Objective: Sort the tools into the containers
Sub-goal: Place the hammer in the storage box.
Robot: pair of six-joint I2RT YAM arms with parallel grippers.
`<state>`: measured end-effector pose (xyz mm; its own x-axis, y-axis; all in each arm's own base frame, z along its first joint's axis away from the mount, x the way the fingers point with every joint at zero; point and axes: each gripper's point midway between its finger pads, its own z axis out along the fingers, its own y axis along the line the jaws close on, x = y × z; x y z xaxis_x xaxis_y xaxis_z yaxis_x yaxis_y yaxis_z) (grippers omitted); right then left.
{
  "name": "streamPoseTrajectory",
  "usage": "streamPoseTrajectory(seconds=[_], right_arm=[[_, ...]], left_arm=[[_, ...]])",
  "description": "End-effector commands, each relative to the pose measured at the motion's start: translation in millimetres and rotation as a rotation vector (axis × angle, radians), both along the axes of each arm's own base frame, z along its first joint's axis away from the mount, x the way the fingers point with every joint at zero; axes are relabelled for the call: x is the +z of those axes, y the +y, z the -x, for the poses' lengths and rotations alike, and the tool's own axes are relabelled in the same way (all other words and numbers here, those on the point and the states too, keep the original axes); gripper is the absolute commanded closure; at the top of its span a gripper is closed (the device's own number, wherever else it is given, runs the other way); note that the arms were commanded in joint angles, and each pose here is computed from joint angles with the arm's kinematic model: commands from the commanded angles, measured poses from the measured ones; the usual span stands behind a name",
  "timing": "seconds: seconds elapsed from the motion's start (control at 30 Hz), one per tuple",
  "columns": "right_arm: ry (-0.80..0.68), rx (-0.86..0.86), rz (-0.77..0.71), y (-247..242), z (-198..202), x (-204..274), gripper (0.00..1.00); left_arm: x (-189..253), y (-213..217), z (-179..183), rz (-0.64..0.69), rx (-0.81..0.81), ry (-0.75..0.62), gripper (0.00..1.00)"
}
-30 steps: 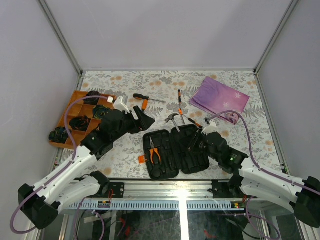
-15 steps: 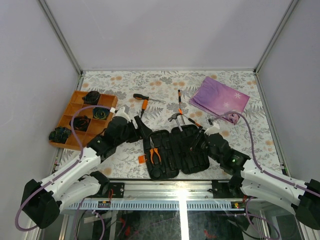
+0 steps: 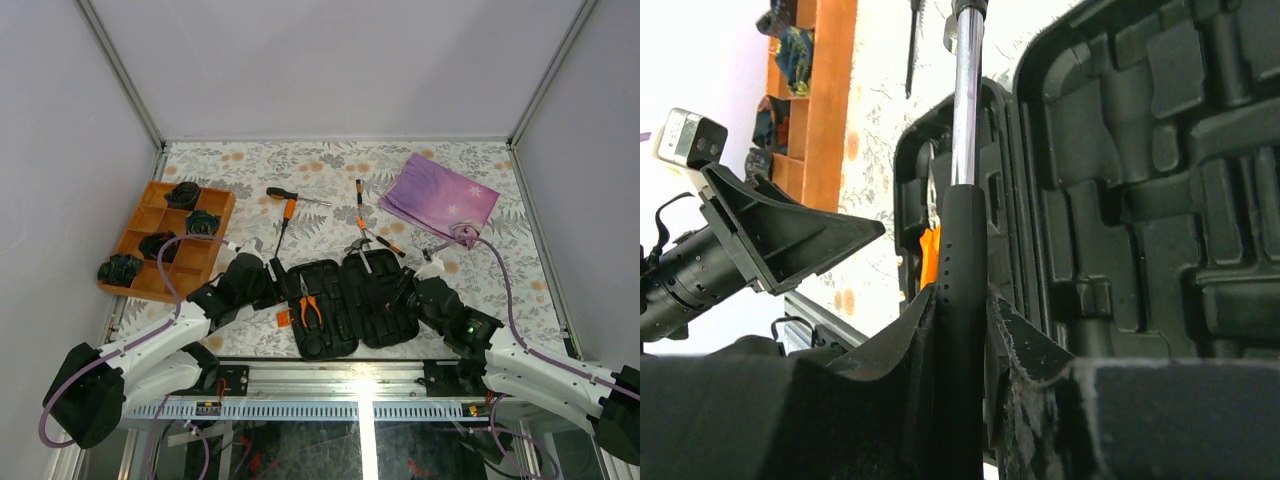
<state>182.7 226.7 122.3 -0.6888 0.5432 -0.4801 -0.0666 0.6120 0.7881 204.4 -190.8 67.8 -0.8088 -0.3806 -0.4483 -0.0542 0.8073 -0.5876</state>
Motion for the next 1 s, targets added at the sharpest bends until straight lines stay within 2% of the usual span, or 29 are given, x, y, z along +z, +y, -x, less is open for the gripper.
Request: streamPoseTrajectory(seconds=[0.0,0.2,0.37,0.53,0.77,0.97], right_arm=[[-0.061,0.011,-0.146,17.6,-2.4,35.8,1.0],[-0.066,0.006,-0.135,18.5,0.5,36.6,1.0],[-0.045,-0.004,-0.134,13.9,3.9,26.3,1.0],[-0.034,-0.021,-0.127,7.4,5.8,20.2,1.0],[-0.037,0.006,-0.132,10.1,10.9,23.3,1.0],[-0.042,0.045,-0.16,26.1,15.1,28.1,1.0]], left_arm=[[-1.2,-18.4,6.4,0.078,-0.02,-0.012,0.35],[-13.7,-39.5,24.7,0.121,-0.062,0.027,0.39],[-3.7,-61.0,31.0,0.187,-0.09,0.005,0.39],[4.1,-83.1,37.2,0.201,-0.137,-0.012,0.4],[7.1,-68.3,31.1,0.138,-0.08,-0.047,0.37],[12.1,-50.2,29.7,0.139,-0.015,-0.084,0.34]])
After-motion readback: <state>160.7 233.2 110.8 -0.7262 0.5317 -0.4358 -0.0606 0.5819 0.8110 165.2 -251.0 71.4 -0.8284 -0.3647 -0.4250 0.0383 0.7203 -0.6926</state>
